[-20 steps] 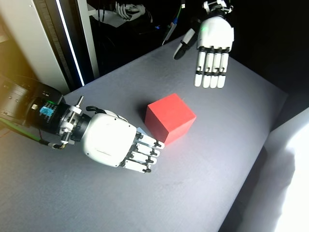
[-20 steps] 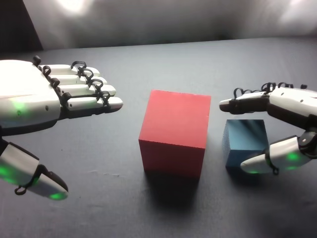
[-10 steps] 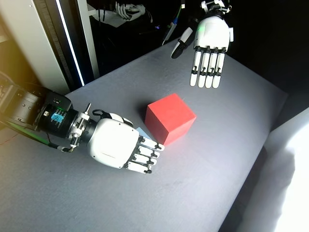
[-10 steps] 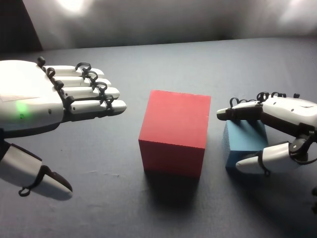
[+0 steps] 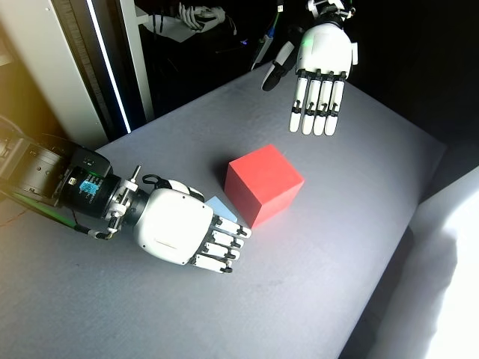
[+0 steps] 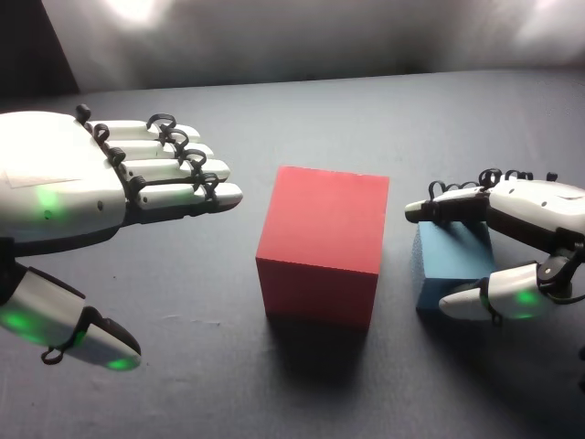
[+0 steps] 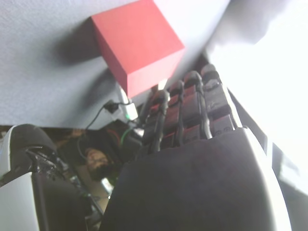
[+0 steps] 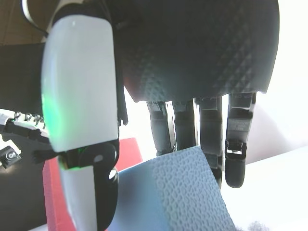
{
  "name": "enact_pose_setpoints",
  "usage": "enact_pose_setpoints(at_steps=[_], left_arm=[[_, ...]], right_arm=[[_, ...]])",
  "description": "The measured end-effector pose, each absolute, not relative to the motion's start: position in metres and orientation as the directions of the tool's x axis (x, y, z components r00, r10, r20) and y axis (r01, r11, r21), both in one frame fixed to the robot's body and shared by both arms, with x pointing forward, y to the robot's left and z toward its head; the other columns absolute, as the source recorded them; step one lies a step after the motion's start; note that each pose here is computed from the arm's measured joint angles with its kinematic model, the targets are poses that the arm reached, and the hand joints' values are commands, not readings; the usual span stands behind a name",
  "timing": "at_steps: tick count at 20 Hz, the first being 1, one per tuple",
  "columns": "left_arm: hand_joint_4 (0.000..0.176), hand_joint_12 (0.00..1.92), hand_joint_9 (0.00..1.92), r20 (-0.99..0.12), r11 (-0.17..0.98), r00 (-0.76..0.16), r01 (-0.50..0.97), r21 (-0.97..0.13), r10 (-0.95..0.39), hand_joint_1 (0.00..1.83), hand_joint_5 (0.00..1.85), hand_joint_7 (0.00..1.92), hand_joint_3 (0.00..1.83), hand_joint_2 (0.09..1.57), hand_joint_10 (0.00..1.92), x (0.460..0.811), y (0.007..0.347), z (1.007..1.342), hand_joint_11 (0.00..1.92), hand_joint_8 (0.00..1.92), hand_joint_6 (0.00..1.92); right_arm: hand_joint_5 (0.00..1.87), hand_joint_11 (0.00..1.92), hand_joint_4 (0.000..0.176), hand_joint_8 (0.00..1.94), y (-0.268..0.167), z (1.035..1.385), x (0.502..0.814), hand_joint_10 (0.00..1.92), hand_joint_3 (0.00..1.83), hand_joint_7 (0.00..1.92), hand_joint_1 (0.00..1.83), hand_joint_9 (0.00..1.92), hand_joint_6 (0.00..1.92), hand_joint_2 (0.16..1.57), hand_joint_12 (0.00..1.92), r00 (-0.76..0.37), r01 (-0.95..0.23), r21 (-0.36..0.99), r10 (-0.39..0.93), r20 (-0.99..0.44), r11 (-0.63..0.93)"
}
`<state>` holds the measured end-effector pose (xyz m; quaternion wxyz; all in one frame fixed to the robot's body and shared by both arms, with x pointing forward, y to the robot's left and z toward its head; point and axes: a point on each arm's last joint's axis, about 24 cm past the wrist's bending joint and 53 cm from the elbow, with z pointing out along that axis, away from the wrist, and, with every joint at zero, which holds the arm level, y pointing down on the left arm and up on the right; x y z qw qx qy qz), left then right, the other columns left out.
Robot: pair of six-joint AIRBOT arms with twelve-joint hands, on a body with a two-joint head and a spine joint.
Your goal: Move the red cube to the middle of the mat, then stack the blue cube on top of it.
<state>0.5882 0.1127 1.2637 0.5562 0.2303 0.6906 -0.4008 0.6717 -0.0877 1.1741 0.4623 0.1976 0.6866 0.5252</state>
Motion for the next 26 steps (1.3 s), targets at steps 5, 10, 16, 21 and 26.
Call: enact_pose_setpoints(at_steps=[5, 10, 16, 21, 26], left_arm=[[0.000, 0.00, 0.00, -0.949, 0.569, -0.282, 0.761, -0.310, -0.140, 0.38, 0.00, 0.00, 0.00, 0.97, 0.00, 0.587, 0.112, 1.265, 0.00, 0.00, 0.00], [0.000, 0.00, 0.00, -0.947, 0.566, -0.284, 0.761, -0.316, -0.147, 0.37, 0.00, 0.00, 0.01, 0.98, 0.00, 0.587, 0.111, 1.267, 0.00, 0.00, 0.00], [0.000, 0.00, 0.00, -0.947, 0.569, -0.284, 0.759, -0.316, -0.148, 0.37, 0.00, 0.00, 0.01, 1.00, 0.00, 0.588, 0.111, 1.267, 0.00, 0.00, 0.00], [0.000, 0.00, 0.00, -0.947, 0.570, -0.284, 0.758, -0.316, -0.148, 0.37, 0.00, 0.00, 0.00, 1.00, 0.00, 0.588, 0.111, 1.267, 0.00, 0.00, 0.00], [0.000, 0.00, 0.00, -0.947, 0.570, -0.284, 0.758, -0.317, -0.149, 0.35, 0.00, 0.00, 0.00, 1.01, 0.00, 0.588, 0.111, 1.267, 0.00, 0.00, 0.00]], right_arm=[[0.61, 0.00, 0.000, 0.04, -0.090, 1.173, 0.672, 0.05, 0.00, 0.68, 1.10, 0.58, 0.04, 0.99, 1.22, -0.489, -0.215, 0.902, 0.759, -0.430, 0.373], [0.85, 0.17, 0.000, 0.78, -0.090, 1.173, 0.673, 0.12, 0.01, 0.96, 1.31, 0.85, 0.04, 1.08, 1.33, -0.487, -0.216, 0.902, 0.759, -0.431, 0.373], [0.90, 0.44, 0.008, 1.04, -0.091, 1.175, 0.673, 0.10, 0.00, 0.99, 1.21, 1.07, 1.05, 1.14, 1.28, -0.481, -0.223, 0.901, 0.762, -0.434, 0.373], [0.91, 0.44, 0.022, 1.03, -0.094, 1.177, 0.674, 0.08, 0.00, 0.97, 1.21, 1.08, 1.08, 1.14, 1.26, -0.475, -0.229, 0.896, 0.760, -0.444, 0.380], [0.93, 0.44, 0.021, 1.02, -0.106, 1.226, 0.686, 0.08, 0.00, 0.99, 1.21, 1.09, 1.03, 1.13, 1.26, -0.418, -0.287, 0.893, 0.793, -0.443, 0.347]])
